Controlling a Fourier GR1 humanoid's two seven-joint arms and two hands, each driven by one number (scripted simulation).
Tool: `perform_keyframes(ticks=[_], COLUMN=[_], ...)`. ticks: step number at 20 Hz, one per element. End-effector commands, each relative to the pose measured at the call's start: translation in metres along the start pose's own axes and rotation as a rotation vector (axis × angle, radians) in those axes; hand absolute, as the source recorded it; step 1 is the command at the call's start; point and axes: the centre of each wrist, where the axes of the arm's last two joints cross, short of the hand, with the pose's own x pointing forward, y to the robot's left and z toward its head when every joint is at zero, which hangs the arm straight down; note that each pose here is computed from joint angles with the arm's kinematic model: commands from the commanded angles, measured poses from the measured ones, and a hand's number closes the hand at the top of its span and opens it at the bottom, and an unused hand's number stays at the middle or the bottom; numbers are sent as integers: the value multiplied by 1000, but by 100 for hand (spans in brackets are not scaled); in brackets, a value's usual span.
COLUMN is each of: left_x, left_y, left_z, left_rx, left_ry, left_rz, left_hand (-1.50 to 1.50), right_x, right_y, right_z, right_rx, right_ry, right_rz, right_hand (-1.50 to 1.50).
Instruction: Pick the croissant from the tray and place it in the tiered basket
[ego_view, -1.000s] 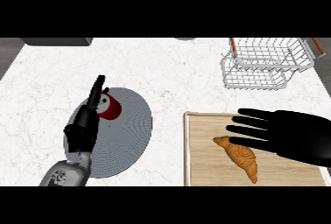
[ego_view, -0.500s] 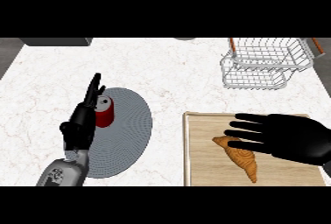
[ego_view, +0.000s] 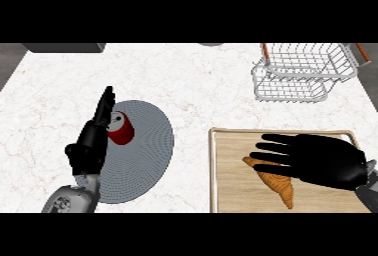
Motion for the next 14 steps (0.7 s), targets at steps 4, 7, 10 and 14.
perform_keyframes(ticks=[4,7,10,14], left_x=[5,3,-19,11], left_y=[-8,5,-3,-6], left_z=[2,-18,-8,-10], left_rx=[-5,-13,-2,-14], left_ry=[3,-4,11,7], left_rz=[-8,-6,-3,1], left_hand=[0,0,0,0], right_x=[12,0,-4,5], right_y=[17,5,9,17], right_z=[-33,-30,-29,-48], right_rx=[67,82,81,79], right_ry=[-24,-24,-27,-24], right_rz=[-30,-23,-35,-37], right_hand=[-150,-150,-150,-150])
